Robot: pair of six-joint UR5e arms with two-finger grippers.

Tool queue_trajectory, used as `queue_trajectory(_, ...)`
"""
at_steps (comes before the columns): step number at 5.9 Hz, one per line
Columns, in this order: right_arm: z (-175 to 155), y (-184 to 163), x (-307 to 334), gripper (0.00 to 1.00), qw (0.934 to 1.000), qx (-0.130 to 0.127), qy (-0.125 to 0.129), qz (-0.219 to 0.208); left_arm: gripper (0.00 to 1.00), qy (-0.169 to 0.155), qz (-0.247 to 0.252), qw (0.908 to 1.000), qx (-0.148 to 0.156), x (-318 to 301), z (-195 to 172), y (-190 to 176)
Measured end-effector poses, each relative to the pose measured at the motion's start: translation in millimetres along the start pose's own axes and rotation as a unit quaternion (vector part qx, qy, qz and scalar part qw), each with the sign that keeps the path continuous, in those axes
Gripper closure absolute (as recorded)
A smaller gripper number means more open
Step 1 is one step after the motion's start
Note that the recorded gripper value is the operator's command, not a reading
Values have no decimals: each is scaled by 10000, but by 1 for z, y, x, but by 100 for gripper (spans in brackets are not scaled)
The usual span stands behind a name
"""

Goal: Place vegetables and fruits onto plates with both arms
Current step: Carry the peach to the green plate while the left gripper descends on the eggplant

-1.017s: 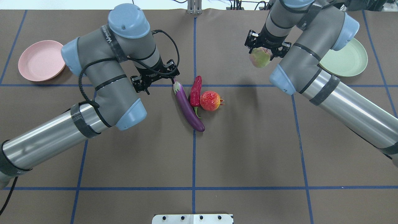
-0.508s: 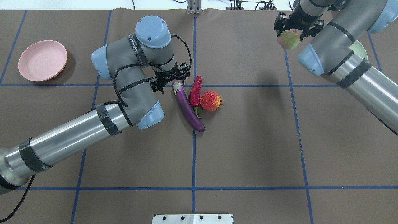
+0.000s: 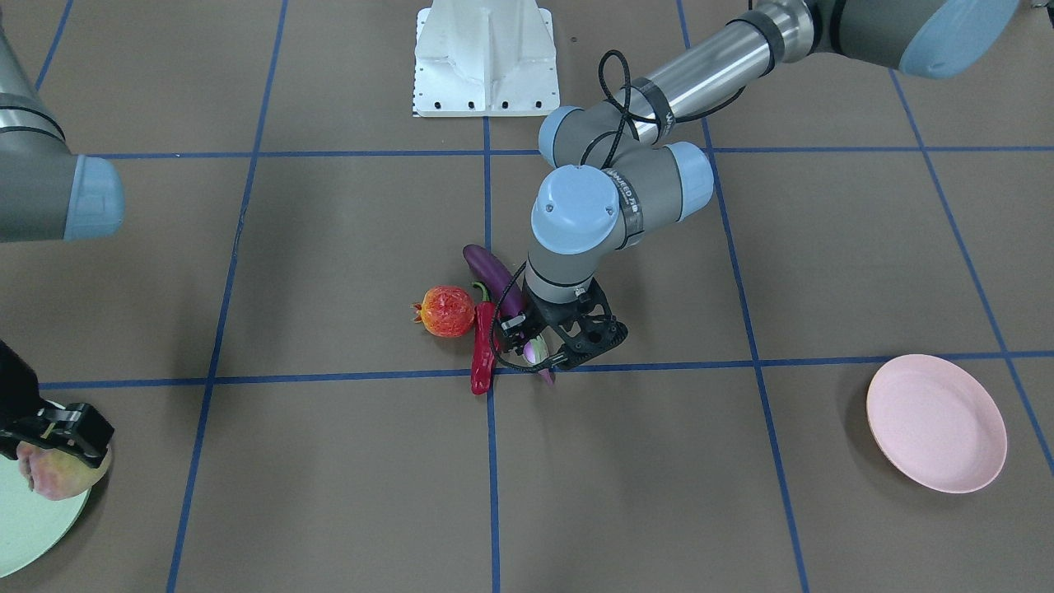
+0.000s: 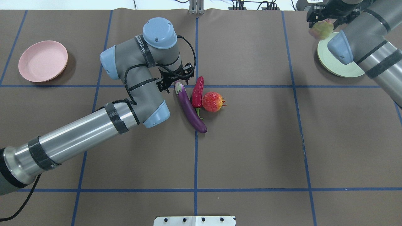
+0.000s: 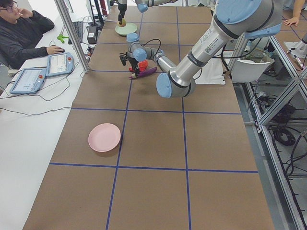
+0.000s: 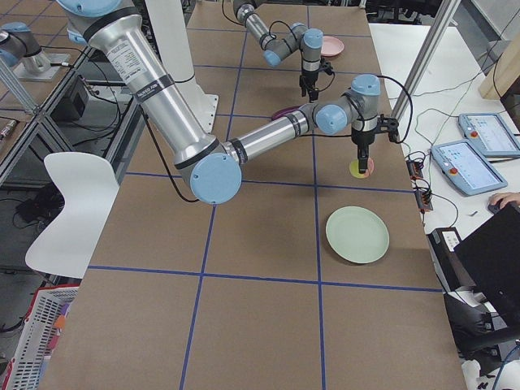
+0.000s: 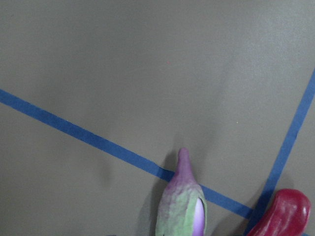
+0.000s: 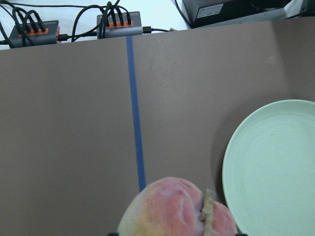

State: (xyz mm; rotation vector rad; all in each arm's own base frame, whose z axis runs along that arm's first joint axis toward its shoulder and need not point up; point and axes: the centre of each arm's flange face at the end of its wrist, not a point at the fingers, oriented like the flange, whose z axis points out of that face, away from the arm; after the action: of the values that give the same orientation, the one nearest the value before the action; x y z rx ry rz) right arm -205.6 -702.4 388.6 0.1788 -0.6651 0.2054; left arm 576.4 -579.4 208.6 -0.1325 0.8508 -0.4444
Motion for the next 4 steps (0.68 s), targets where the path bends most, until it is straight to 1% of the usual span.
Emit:
queue_trajectory(1, 8, -12, 28, 100, 9998, -44, 139, -112, 17, 8, 17, 10000, -6, 1, 6, 0)
queue_trajectory(3, 19, -28, 70, 100, 9988, -140, 335, -343, 21, -28, 43, 10000, -38, 1, 15, 4)
queue_trajectory(4, 29, -31, 88, 100, 9981, -169, 388, -442, 29, -57, 56, 10000, -59, 1, 19, 7)
